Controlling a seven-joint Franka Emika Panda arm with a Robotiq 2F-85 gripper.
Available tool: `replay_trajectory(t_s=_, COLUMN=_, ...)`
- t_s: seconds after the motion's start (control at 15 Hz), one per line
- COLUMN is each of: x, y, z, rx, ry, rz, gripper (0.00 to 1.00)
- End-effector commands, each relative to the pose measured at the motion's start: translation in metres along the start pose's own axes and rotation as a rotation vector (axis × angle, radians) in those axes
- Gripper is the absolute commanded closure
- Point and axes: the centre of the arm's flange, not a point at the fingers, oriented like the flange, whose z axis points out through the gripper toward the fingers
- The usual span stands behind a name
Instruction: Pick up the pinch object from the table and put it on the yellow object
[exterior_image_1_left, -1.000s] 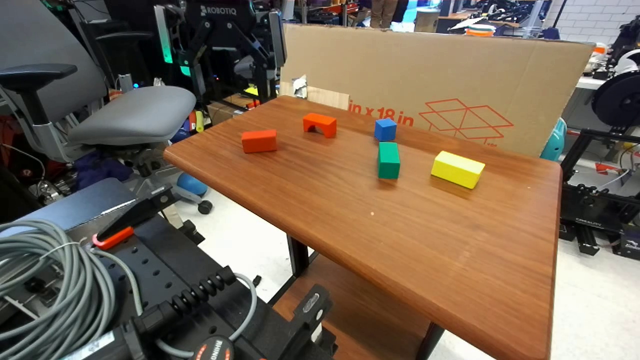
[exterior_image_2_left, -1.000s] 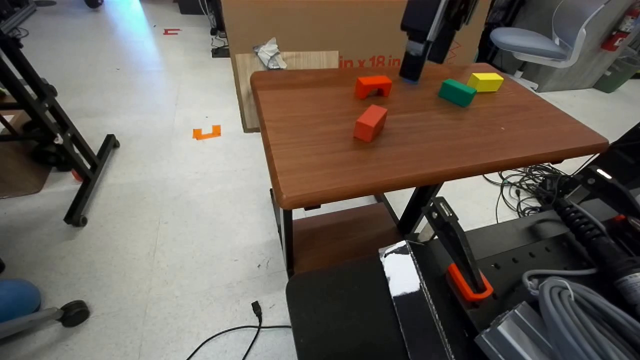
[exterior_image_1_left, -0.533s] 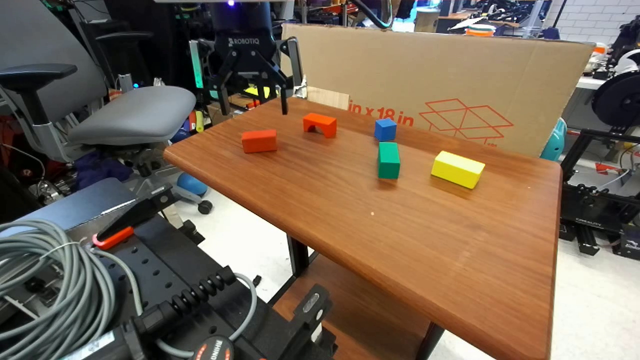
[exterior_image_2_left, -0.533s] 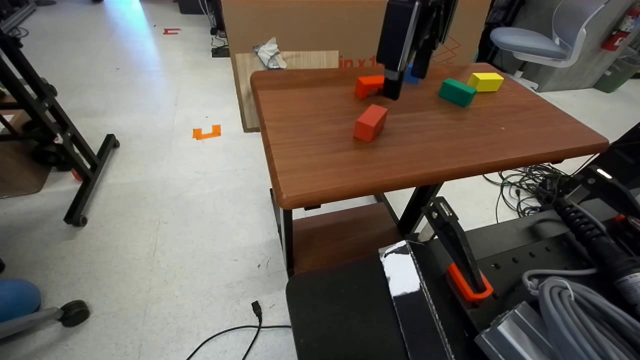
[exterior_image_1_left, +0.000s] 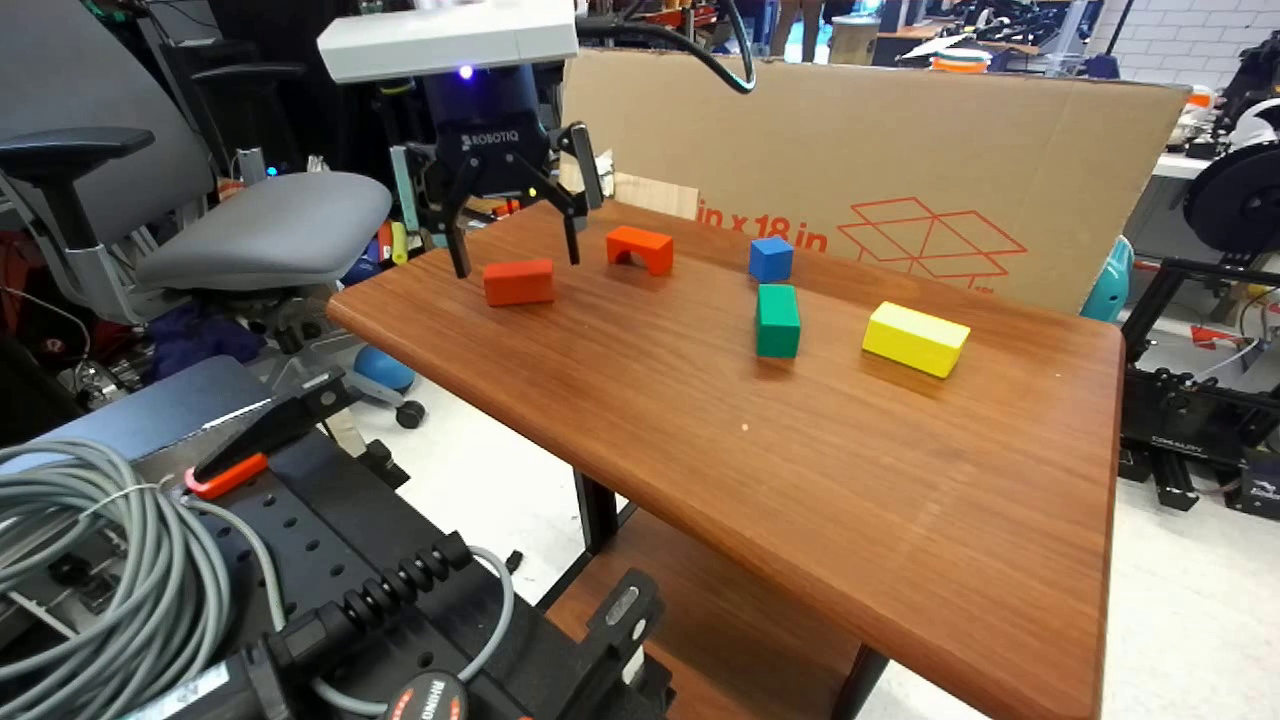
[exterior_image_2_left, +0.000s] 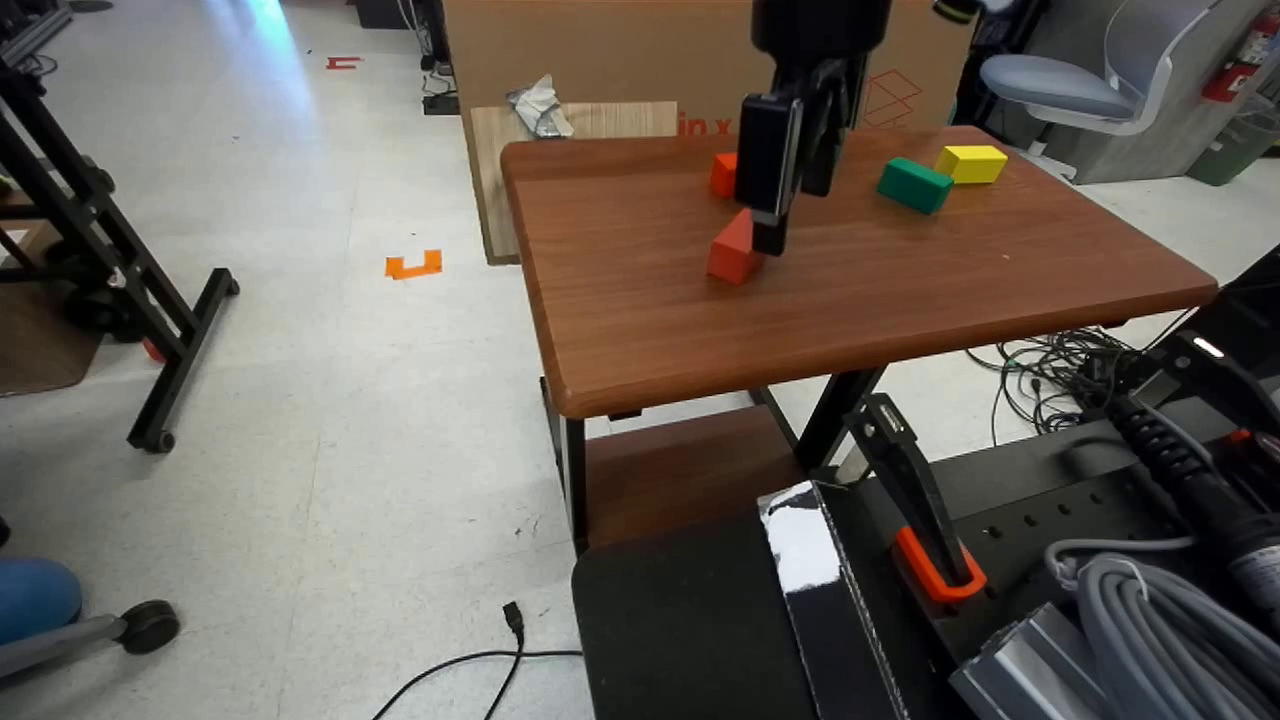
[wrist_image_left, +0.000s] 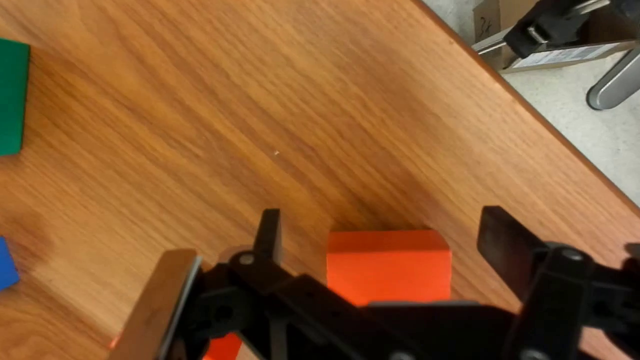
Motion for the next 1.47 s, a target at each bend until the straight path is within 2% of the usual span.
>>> replay_trajectory(t_s=0.0, x=0.015, y=-0.006, z=0.013, rx=-0.043, ry=-0.004, rz=-0.020, gripper=0.00)
replay_trajectory(t_s=0.33, x=0.028, y=-0.009, z=0.021, rx=-0.077, ry=0.009, rz=0.014, gripper=0.00)
replay_trajectory(t_s=0.73, x=0.046, y=-0.013, z=0.036, rx=-0.050, ry=0.032, rz=0.132, gripper=0.00)
replay_trajectory(t_s=0.8, x=0.049, y=-0.014, z=0.039, rx=-0.047, ry=0.033, rz=0.143, gripper=0.04)
replay_trajectory(t_s=0.87, x=0.050, y=-0.016, z=0.040, rx=-0.040, ry=0.032, rz=0.150, gripper=0.28)
replay_trajectory(t_s=0.93, x=0.051, y=-0.017, z=0.038, rx=-0.034, ry=0.032, rz=0.154, gripper=0.29)
replay_trajectory(t_s=1.2, x=0.041, y=-0.021, z=0.017, rx=-0.021, ry=0.053, rz=0.135, gripper=0.53)
replay_trajectory(t_s=1.4, x=0.027, y=-0.010, z=-0.008, rx=-0.019, ry=0.082, rz=0.180, gripper=0.58)
